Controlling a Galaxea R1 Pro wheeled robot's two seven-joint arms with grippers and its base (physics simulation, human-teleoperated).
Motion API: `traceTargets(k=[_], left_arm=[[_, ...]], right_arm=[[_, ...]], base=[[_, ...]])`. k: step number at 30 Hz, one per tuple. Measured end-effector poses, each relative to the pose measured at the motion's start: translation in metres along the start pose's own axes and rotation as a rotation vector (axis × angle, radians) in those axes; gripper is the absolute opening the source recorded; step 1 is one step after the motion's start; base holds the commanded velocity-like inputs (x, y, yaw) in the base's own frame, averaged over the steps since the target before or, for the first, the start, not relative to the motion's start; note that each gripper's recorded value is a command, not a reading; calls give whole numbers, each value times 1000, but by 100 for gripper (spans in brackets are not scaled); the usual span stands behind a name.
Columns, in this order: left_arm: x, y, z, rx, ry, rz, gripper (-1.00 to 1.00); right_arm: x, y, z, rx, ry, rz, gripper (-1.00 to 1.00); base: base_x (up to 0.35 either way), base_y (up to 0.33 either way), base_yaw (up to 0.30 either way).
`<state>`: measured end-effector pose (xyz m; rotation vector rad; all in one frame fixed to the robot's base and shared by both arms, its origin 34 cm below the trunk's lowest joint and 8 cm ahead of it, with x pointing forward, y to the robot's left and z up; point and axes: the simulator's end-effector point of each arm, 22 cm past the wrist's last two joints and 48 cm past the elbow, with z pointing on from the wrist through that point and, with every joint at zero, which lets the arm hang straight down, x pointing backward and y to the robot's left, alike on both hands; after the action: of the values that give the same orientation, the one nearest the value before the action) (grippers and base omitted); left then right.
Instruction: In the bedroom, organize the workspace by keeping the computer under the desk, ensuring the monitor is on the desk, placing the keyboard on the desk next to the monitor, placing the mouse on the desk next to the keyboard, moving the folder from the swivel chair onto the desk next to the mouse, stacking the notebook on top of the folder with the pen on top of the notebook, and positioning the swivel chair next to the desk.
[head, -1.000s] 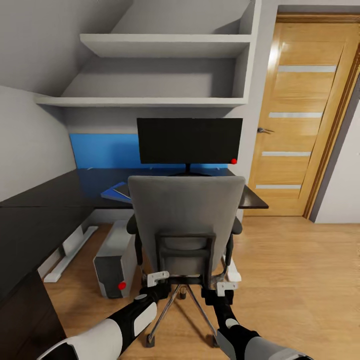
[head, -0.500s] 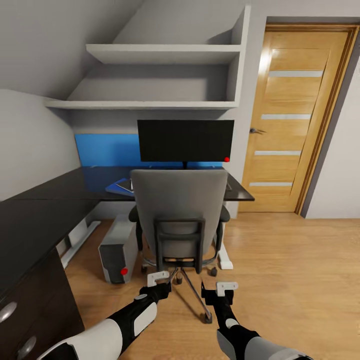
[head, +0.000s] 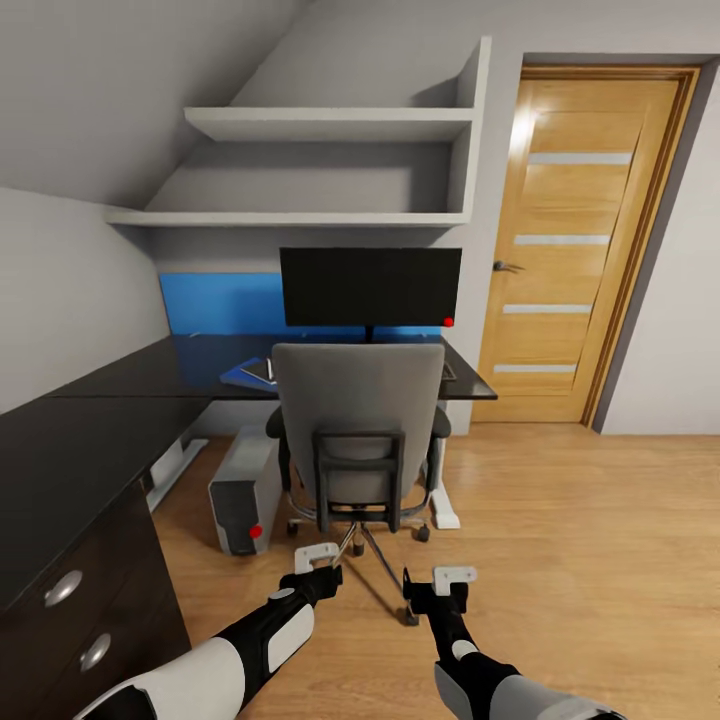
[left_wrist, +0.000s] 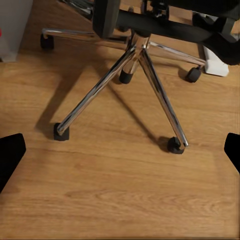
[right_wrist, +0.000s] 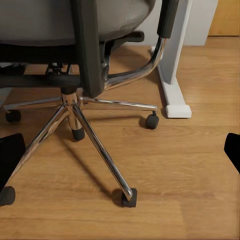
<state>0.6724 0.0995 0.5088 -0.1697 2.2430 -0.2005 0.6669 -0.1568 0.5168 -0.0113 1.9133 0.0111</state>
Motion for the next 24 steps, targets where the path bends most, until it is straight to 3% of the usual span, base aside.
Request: traceTargets(k=[7, 10, 12, 15, 19, 24], left_arm=[[-11, -1, -7, -4, 6, -1, 100], [3, 25, -8, -62, 46, 11, 100], [21, 54, -10, -125, 90, 25, 100], [32, 80, -16, -175, 122, 33, 100], [70, 95, -30, -198, 184, 33, 100], [104, 102, -47, -210, 241, 35, 100]], right_arm=[[-15, -3, -2, 5, 2, -2, 100], [-19, -10, -2, 16, 7, -2, 100], [-21, -23, -3, 33, 11, -7, 100], [0, -34, -14, 49, 59, -15, 100], [40, -37, -40, 54, 137, -23, 100], [53, -43, -55, 60, 175, -32, 100]], base=[[-8, 0, 0], [0, 0, 0], [0, 0, 0], [0, 0, 0], [0, 0, 0], [0, 0, 0]])
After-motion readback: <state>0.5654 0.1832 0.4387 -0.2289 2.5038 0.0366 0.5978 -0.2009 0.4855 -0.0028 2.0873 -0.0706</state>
